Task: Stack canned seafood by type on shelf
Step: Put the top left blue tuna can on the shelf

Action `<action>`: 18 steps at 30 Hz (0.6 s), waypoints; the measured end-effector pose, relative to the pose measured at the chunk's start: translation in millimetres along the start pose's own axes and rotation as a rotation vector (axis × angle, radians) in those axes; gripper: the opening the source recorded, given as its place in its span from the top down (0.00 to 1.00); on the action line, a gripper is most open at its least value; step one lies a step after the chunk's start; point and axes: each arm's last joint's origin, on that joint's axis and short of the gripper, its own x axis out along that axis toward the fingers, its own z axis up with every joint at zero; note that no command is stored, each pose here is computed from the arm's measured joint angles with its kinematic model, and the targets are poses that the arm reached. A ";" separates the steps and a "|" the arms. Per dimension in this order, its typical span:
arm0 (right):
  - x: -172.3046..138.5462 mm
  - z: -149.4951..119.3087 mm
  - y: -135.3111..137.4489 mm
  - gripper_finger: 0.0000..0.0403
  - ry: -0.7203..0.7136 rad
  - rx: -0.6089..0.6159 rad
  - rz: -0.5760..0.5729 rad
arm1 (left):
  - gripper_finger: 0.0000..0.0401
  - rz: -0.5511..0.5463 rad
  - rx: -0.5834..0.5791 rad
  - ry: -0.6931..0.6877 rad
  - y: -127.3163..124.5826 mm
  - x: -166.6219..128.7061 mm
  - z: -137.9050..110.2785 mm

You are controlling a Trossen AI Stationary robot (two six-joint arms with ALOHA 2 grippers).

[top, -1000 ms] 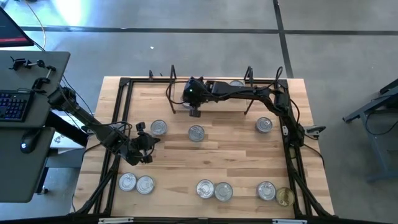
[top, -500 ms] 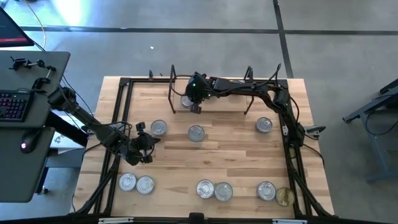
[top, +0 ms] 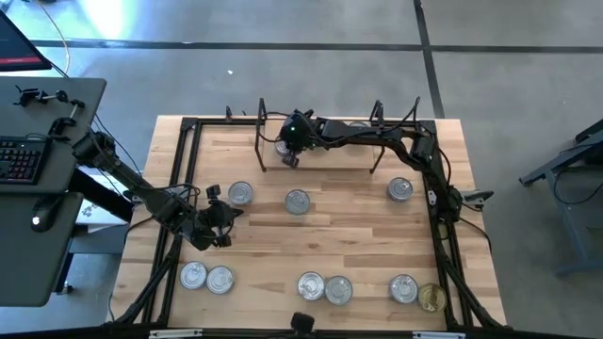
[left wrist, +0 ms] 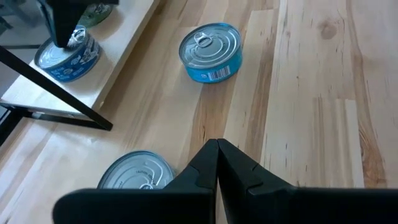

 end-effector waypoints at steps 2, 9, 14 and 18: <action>0.4 -0.4 -4.4 1.00 0.003 0.055 -0.067 | 1.00 0.000 0.000 0.000 0.0 0.0 0.0; -1.8 6.4 -14.8 1.00 -0.053 0.096 -0.040 | 1.00 -0.001 -0.002 -0.001 -0.1 0.0 0.2; -14.7 20.0 -10.6 1.00 -0.063 -0.041 0.126 | 1.00 -0.002 -0.008 -0.001 -0.1 0.0 0.2; -18.1 12.6 -5.6 1.00 0.011 -0.158 0.266 | 1.00 -0.002 -0.009 -0.001 -0.1 0.0 0.2</action>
